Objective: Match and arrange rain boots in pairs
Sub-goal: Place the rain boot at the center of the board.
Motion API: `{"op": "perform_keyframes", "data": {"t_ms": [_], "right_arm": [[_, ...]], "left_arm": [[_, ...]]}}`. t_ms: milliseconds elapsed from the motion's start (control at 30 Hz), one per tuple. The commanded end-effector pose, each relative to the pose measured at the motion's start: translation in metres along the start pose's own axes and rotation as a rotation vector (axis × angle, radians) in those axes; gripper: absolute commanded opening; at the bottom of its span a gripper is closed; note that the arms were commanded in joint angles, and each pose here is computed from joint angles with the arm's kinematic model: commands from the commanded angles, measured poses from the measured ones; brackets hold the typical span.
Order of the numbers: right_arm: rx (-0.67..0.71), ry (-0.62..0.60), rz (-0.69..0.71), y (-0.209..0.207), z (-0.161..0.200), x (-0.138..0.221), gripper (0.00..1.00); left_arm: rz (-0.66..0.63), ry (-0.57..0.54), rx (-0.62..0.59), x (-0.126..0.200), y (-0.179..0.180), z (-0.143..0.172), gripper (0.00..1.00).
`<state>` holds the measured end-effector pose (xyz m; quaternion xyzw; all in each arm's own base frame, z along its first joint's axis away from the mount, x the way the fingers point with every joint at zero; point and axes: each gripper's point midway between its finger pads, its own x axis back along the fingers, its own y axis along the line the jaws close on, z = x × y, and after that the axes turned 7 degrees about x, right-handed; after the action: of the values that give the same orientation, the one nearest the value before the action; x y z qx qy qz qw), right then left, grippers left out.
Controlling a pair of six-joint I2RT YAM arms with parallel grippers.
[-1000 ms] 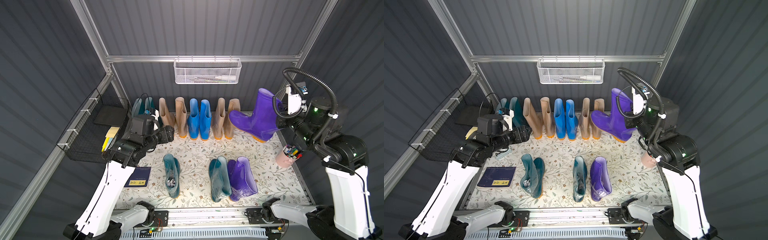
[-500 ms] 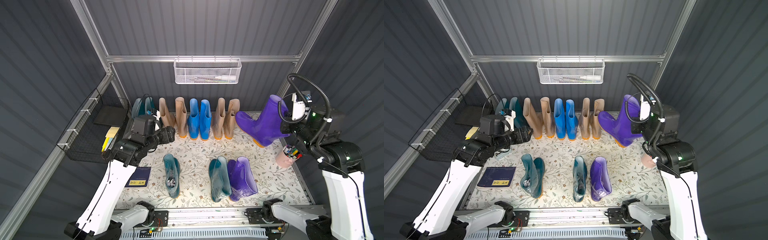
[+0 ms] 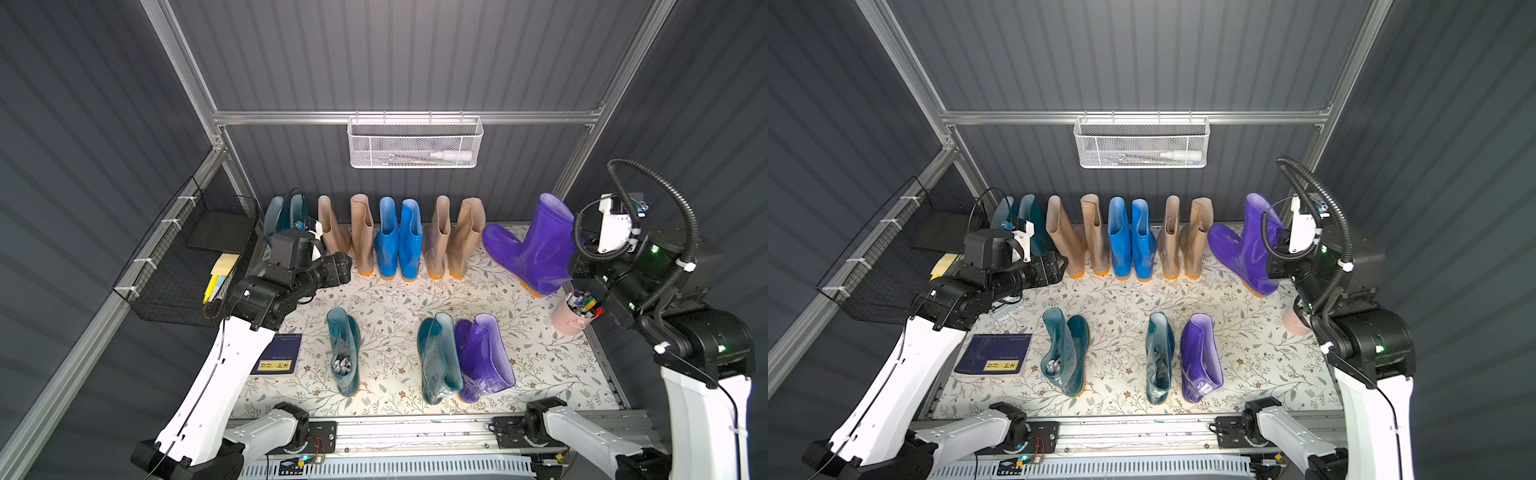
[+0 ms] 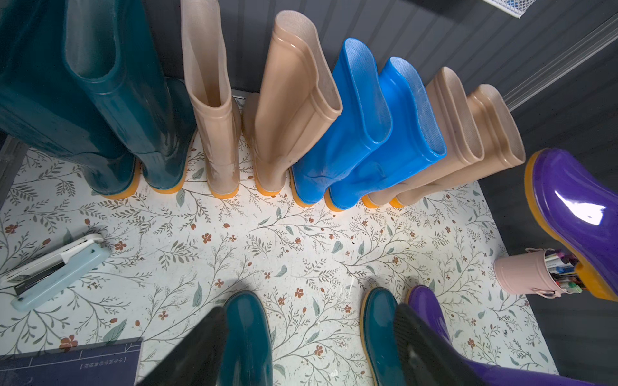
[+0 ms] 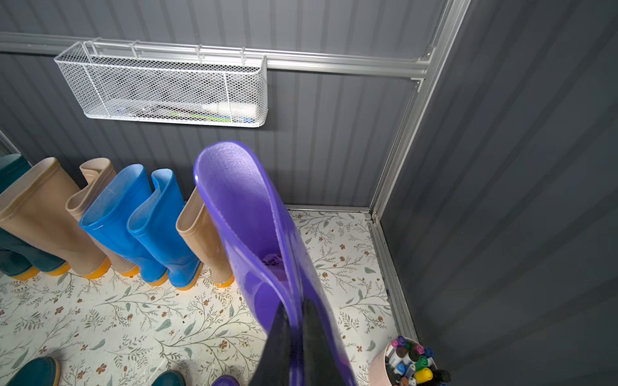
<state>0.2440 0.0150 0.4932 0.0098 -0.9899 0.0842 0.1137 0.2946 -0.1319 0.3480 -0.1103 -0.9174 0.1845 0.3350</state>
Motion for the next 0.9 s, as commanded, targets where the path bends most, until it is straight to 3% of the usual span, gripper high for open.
{"op": "perform_keyframes", "data": {"t_ms": [0, 233, 600, 867], "right_arm": [[-0.038, -0.17, 0.033, -0.012, -0.042, 0.022, 0.0], [-0.023, -0.127, 0.056, -0.014, -0.029, 0.019, 0.0], [-0.021, 0.058, 0.097, -0.008, 0.038, -0.026, 0.0], [-0.025, 0.103, 0.111, -0.011, 0.054, -0.044, 0.0]], "left_arm": [[0.01, 0.003, -0.005, -0.004, -0.001, 0.001, 0.8], [0.027, 0.006, -0.002, -0.003, -0.005, -0.001, 0.8], [0.043, 0.032, -0.026, -0.005, -0.008, 0.002, 0.8], [0.038, 0.041, -0.027, -0.009, -0.008, 0.003, 0.79]]}}
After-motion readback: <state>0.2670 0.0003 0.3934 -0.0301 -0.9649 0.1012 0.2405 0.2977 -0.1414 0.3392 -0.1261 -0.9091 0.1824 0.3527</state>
